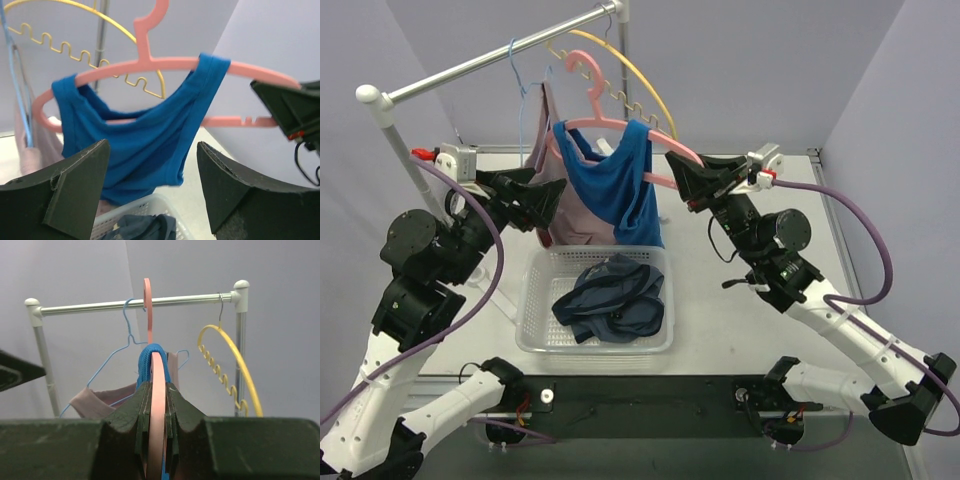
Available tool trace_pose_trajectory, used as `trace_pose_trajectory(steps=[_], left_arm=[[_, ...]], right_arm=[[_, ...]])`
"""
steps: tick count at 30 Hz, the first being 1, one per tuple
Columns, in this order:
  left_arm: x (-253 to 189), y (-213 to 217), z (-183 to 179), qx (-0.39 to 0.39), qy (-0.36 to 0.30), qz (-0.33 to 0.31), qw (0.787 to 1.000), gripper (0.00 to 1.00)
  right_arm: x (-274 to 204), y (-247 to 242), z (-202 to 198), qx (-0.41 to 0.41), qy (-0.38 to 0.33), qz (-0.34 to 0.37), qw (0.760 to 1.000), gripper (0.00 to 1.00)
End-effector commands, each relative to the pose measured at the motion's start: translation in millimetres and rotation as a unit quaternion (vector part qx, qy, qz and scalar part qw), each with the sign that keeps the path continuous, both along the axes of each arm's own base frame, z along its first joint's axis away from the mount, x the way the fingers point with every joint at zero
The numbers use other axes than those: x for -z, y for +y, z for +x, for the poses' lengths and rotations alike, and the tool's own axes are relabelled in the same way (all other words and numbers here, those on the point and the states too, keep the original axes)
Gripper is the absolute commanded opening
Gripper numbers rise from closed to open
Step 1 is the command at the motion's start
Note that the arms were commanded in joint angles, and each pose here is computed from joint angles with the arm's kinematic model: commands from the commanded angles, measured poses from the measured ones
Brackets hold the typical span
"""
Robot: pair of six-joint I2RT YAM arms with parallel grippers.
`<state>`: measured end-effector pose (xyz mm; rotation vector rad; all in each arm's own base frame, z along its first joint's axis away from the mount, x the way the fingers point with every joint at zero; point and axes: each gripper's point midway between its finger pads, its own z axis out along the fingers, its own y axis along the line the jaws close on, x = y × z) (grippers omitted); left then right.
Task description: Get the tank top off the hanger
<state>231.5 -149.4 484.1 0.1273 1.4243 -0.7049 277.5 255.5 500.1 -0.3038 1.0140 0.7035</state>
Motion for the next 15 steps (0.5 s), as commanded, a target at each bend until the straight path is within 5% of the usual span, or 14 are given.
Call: trace_pose_trajectory(steps=[1, 15], left_arm=[[-55, -10, -6, 0.035, -0.055, -0.063, 0.996, 0.80], [-65, -36, 29, 0.052, -0.053, -0.108, 0.991, 0.69]], right_arm=[[-52, -26, -53, -0.062, -0.082, 0.100, 0.990, 0.00], [-36, -29, -86, -0.122, -0.076, 0.101, 0.984, 0.00]])
